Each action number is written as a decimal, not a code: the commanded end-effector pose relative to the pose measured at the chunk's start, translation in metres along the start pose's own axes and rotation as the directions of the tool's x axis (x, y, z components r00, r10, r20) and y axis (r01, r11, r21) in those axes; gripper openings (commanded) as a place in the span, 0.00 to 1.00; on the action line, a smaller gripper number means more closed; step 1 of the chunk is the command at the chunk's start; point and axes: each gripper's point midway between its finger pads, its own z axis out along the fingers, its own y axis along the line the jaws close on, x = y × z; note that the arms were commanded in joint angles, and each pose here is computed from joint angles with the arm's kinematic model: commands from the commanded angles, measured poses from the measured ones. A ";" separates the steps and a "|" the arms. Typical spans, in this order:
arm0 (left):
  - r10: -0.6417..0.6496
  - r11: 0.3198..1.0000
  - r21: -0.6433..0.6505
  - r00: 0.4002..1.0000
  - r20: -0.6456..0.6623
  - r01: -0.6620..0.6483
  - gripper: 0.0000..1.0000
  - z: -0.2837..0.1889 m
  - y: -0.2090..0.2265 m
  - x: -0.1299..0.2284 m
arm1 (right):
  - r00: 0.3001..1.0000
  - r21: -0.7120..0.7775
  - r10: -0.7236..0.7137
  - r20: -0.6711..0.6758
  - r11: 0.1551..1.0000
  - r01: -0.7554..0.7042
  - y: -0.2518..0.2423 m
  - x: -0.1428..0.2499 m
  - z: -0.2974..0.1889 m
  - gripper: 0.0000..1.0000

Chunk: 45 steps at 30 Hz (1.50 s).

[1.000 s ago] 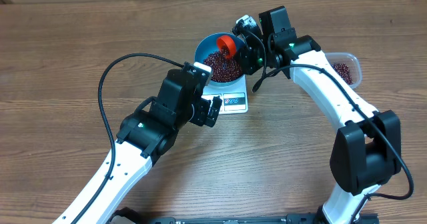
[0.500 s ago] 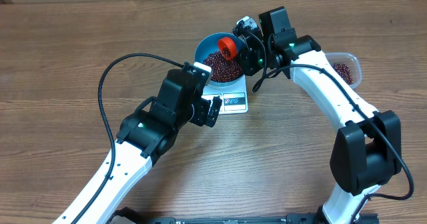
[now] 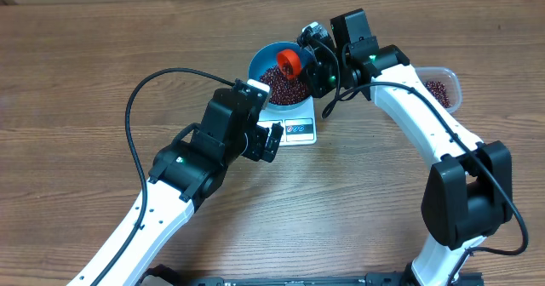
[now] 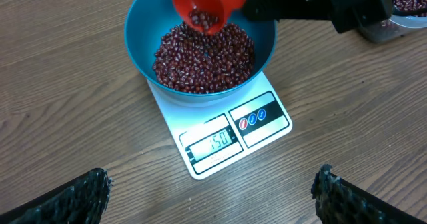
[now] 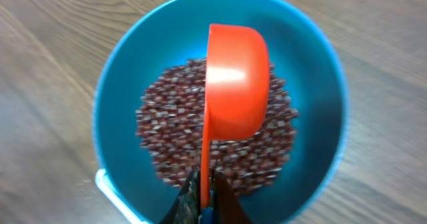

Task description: Scoop item into bowl and weigh 150g on scale

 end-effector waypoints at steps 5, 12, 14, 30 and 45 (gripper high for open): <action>0.012 1.000 0.012 1.000 -0.003 -0.012 1.00 0.001 -0.002 0.001 | 0.983 -0.276 0.171 0.066 0.950 -0.147 0.032 -0.023 -0.037 0.04; 0.012 1.000 0.012 1.000 -0.003 -0.012 1.00 0.001 -0.002 0.001 | 0.964 -0.360 0.228 0.135 0.918 -0.167 0.025 -0.036 -0.083 0.04; 0.012 1.000 0.012 1.000 -0.003 -0.012 0.99 0.001 -0.002 0.001 | 0.959 -0.345 0.229 0.168 0.925 -0.161 0.022 -0.039 -0.101 0.04; 0.012 1.000 0.012 1.000 -0.003 -0.012 1.00 0.001 -0.002 0.001 | 0.893 -0.207 0.346 0.288 0.933 -0.295 -0.046 -0.022 -0.190 0.04; 0.012 1.000 0.012 1.000 -0.003 -0.012 1.00 0.001 -0.002 0.001 | 0.811 0.233 0.546 0.207 0.778 -0.583 -0.145 0.070 -0.215 0.04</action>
